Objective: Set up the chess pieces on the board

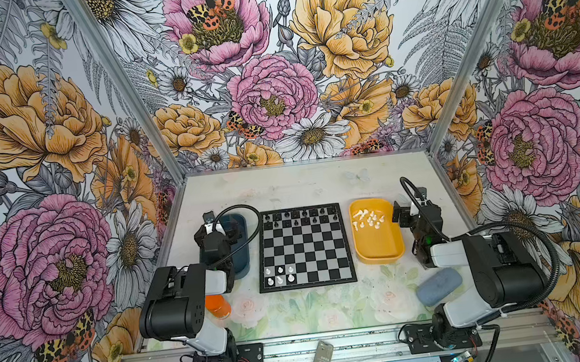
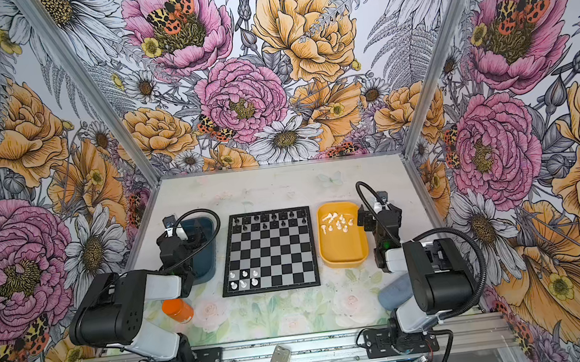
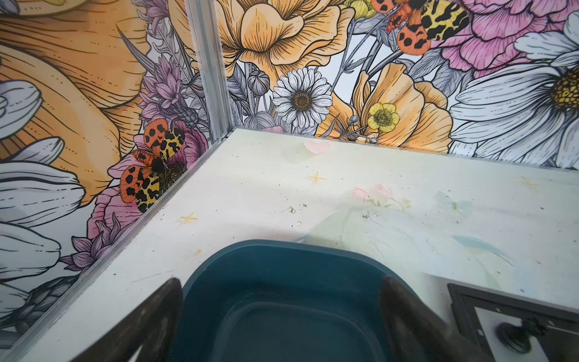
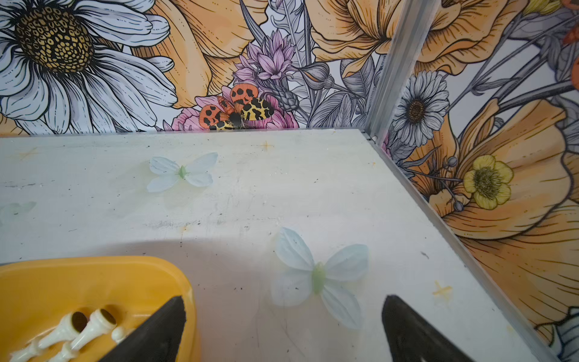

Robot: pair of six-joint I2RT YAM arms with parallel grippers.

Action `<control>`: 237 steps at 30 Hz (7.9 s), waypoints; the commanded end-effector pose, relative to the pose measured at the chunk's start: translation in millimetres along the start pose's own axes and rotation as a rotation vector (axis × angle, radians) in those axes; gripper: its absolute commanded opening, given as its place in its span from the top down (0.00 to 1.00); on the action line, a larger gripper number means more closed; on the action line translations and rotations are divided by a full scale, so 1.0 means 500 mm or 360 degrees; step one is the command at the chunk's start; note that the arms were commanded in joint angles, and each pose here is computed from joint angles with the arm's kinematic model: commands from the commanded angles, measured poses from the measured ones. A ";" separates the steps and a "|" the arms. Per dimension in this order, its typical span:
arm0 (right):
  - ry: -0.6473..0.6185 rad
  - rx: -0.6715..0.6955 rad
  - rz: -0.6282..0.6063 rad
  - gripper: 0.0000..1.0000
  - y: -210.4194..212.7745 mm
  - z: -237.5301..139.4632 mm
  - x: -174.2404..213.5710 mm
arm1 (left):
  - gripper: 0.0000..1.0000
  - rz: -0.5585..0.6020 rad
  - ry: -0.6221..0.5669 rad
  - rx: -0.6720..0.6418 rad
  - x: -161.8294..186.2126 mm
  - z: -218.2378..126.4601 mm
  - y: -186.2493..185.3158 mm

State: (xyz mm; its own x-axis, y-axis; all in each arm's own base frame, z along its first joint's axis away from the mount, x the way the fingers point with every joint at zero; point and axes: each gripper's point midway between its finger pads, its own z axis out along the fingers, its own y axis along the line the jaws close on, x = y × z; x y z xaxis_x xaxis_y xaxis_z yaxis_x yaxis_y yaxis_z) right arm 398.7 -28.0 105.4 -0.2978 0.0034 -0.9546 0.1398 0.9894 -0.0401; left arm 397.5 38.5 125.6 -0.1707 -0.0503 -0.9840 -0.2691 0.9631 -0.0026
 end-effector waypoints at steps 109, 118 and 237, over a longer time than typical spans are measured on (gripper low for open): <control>0.1472 -0.0304 -0.0098 0.78 0.227 0.061 0.053 | 0.09 -0.0106 0.0194 0.1164 -0.220 -0.223 -0.503; 0.1494 -0.0311 -0.0088 0.79 0.232 0.070 0.063 | 0.09 -0.0094 0.0190 0.1170 -0.219 -0.225 -0.505; 0.1655 -0.1147 -0.0688 1.00 0.764 -0.358 0.109 | 0.09 -0.0253 0.0062 0.0545 -0.262 -0.250 -0.192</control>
State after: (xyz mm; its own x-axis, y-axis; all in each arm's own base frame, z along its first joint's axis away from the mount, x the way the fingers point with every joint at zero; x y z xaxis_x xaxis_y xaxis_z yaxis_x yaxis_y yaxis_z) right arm 268.5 367.2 89.5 -0.8052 -0.5471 -0.2288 -0.5863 0.7923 0.1689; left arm 329.2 -88.2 282.6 -0.1838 -0.2007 -0.9623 0.0718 0.9736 -0.2167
